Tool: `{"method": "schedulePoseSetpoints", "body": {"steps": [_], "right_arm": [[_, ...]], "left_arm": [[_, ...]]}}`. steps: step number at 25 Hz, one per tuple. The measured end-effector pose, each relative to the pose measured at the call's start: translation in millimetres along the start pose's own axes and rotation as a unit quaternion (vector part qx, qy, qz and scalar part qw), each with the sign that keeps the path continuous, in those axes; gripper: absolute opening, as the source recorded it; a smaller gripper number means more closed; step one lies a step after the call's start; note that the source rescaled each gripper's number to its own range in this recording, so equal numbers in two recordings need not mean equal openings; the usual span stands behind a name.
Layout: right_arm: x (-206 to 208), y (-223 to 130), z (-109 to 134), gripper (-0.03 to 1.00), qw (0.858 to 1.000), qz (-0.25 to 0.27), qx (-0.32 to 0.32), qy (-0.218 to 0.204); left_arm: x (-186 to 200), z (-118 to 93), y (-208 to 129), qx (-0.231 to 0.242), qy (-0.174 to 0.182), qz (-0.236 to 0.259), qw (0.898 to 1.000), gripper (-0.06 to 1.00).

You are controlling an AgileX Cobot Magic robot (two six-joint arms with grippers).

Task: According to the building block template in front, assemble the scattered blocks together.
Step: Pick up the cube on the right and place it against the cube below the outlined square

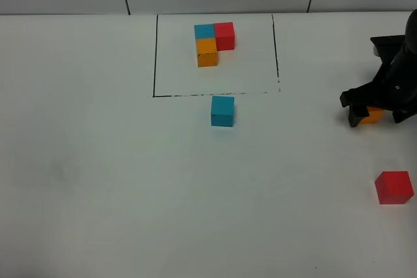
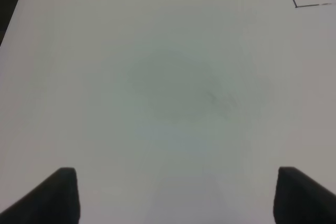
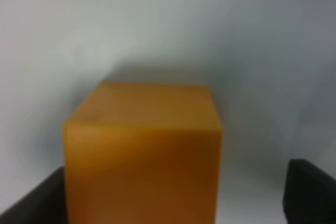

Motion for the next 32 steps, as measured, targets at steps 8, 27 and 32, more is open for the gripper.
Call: {"method": "schedulePoseSetpoints", "body": {"steps": [8, 27, 32], "right_arm": [[0, 0, 2, 0.01, 1.000, -0.001, -0.019, 0.000], [68, -38, 163, 0.01, 0.996, -0.022, -0.078, -0.029], [70, -47, 195, 0.01, 0.993, -0.023, -0.112, 0.015]], "left_arm": [[0, 0, 0, 0.000, 0.000, 0.000, 1.000, 0.75], [0, 0, 0, 0.000, 0.000, 0.000, 1.000, 0.75], [0, 0, 0, 0.000, 0.000, 0.000, 1.000, 0.75]]}}
Point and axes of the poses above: a point on each arm's last joint axis where the gripper is mounted, x pointing back along that axis away from the gripper, z along the wrist's bending axis when the last joint is at zero, y = z × x, the point moved 4 cm from there along -x, pointing out along that axis toward the gripper, and after that the axes turned 2 degrees about -x, right-handed, at the moved point
